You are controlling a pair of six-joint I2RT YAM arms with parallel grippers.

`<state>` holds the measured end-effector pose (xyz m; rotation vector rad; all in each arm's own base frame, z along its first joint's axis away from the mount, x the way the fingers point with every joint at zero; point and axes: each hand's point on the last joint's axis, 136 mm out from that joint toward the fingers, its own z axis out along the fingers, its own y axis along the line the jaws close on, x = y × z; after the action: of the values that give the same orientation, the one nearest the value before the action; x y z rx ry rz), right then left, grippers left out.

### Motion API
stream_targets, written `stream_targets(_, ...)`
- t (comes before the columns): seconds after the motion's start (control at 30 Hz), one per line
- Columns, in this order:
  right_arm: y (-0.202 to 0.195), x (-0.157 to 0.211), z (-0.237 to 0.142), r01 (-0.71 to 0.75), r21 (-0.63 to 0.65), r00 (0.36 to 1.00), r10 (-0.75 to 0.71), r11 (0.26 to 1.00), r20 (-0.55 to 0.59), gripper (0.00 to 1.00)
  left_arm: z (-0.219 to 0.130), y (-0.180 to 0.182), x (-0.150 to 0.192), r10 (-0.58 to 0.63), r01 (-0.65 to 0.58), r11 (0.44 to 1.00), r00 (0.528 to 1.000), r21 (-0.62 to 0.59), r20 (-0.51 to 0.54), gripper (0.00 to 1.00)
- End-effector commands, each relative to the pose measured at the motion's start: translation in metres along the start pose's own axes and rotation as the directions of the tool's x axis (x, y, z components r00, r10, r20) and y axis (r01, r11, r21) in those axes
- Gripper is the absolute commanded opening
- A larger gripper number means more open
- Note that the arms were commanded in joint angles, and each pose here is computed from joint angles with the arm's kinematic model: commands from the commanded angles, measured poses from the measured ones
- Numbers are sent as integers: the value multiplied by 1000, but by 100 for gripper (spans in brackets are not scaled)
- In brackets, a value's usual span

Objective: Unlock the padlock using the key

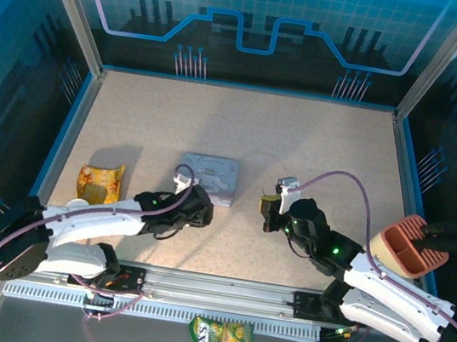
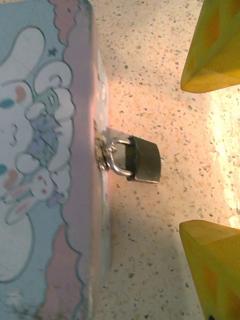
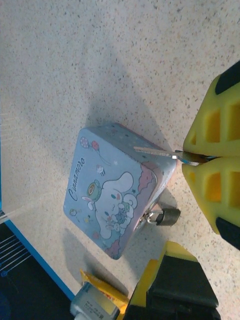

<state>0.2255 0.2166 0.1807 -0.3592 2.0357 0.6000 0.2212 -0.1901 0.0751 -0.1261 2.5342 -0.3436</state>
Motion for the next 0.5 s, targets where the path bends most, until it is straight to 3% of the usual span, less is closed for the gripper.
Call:
stream_targets(0.0, 3, -4, -1, -34, -31, 999, 35, 999, 19, 0, 2, -7, -5, -36, 34, 991, 999, 130, 9, 69)
stream_targets(0.17, 6, -8, -1, -40, -36, 999, 41, 999, 20, 0, 17, 0, 1, -33, 39, 988, 998, 148, -46, 70)
stream_targets(0.47, 7, -9, -5, -54, -40, 998, 54, 998, 15, 0, 44, -7, 2, -33, 44, 991, 996, 123, -86, 60)
